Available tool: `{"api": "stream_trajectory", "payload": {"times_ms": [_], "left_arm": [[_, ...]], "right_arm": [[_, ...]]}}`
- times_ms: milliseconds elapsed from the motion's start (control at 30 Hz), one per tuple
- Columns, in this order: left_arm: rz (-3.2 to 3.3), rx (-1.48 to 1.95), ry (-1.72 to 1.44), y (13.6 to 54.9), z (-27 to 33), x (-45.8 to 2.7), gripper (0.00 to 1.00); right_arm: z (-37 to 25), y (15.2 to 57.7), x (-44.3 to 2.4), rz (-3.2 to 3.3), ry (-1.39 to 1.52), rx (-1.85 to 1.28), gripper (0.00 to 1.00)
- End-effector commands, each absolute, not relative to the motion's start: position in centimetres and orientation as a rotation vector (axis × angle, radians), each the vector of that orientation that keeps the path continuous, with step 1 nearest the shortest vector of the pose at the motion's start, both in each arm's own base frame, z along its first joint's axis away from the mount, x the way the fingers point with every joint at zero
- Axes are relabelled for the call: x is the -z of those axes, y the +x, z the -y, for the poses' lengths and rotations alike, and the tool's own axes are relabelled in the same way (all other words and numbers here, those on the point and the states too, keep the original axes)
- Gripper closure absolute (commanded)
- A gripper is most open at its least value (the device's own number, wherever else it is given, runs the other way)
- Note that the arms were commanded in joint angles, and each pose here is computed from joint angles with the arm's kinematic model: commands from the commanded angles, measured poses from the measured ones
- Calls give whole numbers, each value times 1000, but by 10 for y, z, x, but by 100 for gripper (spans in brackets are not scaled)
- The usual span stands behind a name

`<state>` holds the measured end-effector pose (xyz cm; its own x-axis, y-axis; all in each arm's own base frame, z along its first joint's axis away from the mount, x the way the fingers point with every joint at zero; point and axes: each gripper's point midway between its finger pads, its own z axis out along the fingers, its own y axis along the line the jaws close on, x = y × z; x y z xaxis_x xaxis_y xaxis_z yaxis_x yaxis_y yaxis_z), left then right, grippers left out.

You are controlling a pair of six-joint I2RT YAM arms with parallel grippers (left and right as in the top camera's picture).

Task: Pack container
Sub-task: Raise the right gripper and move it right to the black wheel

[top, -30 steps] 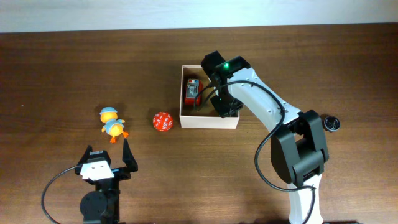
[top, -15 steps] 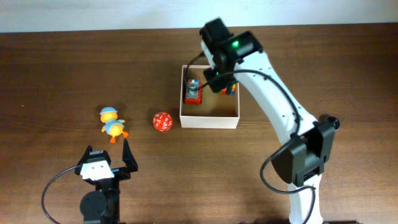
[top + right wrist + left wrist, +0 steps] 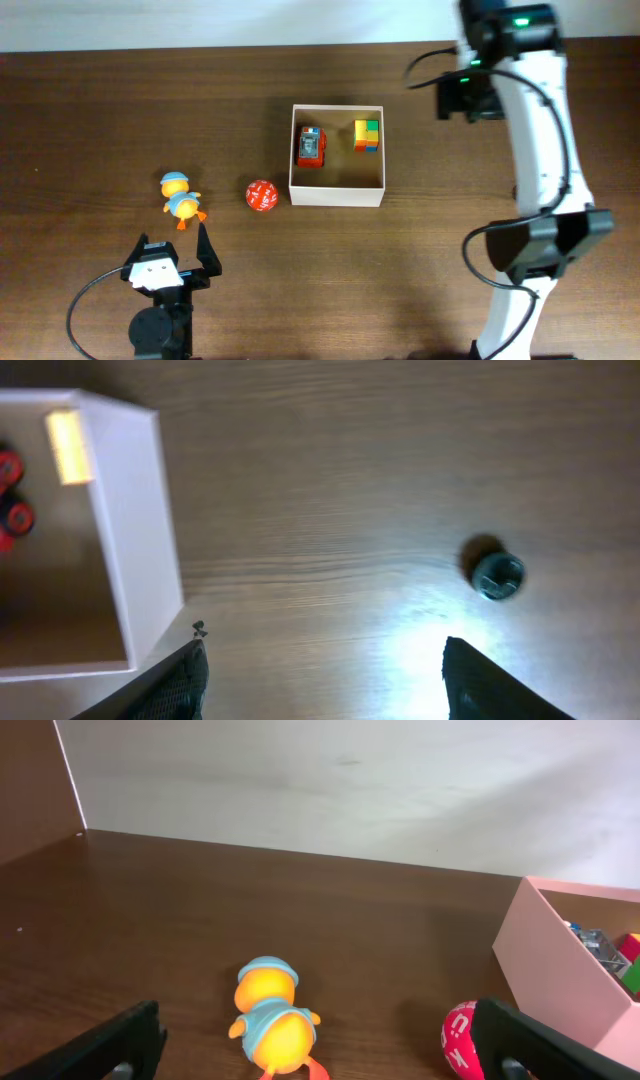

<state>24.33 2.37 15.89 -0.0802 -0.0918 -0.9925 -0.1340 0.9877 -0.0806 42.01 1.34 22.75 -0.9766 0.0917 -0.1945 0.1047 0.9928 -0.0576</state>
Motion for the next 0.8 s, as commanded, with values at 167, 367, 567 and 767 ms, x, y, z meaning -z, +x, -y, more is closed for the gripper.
{"api": "stream_trajectory", "payload": {"times_ms": [167,367,567,767], "left_arm": [[-1654,-37,-151,244,-22,-158,1],[-1654,-37,-151,244,-22,-158,1],[-1654,-37,-151,244,-22,-158,1],[-1654,-36,-151,244,-22,-158,1]], "right_arm": [[27,362,-317,-2719,342,78,30],[72,301,-303,-2711,659,287,29],[111,293,-239,-2695,930,280,28],[133,307,-167,-2636,1102,70,28]]}}
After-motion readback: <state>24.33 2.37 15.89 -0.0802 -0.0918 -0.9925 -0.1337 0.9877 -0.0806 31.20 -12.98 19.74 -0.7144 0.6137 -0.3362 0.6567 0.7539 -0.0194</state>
